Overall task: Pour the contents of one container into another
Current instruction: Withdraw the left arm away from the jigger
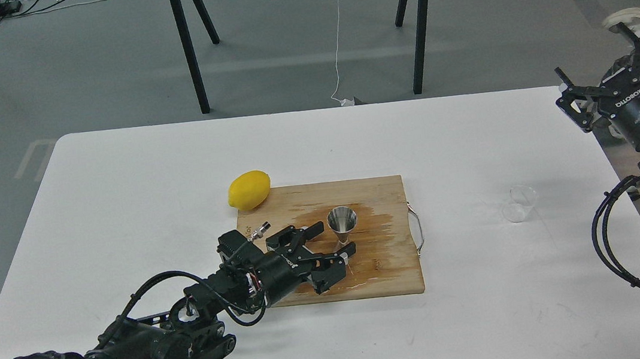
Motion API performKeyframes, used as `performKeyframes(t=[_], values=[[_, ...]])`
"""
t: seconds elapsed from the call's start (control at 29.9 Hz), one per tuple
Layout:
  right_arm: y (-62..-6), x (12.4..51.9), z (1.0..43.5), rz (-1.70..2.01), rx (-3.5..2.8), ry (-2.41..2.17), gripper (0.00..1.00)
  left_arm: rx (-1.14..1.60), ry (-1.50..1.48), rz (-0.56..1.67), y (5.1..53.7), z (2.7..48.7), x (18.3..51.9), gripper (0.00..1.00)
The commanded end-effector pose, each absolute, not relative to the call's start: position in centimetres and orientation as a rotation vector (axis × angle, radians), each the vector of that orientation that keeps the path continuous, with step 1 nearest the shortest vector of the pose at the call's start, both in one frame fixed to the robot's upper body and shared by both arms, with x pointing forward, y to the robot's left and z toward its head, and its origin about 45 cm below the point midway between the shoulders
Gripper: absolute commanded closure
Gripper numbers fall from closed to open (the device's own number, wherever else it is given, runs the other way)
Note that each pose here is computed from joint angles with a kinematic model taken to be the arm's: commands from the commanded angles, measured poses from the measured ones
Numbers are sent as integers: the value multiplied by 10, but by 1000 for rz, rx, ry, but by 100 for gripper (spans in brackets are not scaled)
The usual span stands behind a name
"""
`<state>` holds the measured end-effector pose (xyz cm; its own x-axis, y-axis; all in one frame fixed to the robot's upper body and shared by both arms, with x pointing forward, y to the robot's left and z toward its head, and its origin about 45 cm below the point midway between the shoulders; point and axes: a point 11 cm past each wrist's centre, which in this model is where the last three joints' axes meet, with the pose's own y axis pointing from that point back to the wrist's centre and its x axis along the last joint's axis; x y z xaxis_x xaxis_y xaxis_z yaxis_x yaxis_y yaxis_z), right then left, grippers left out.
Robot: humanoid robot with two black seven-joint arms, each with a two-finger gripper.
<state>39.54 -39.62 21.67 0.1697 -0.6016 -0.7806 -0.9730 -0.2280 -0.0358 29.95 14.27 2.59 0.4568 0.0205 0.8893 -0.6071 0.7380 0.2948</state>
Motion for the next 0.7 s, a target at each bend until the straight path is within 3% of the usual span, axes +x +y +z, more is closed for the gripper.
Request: performKeyframes(t=[0.0,0.2,0.33,0.43,0.67], values=[[-396,395,217,883,-1905,1483,1,652,-1030,425,146,25,297,13],[-396,395,217,884,-1906,1483,1,660,-1014,446,169,29,294,14],[-396,396,217,884,-1910,1484,1,716,-942,564,233,42,294,15],[-394,397,218,883,-1919,1480,1,756,-899,698,291,73,305,17],[-386,409,236,840,-1974,1452,1,650,-778,1121,375,180,349,16]])
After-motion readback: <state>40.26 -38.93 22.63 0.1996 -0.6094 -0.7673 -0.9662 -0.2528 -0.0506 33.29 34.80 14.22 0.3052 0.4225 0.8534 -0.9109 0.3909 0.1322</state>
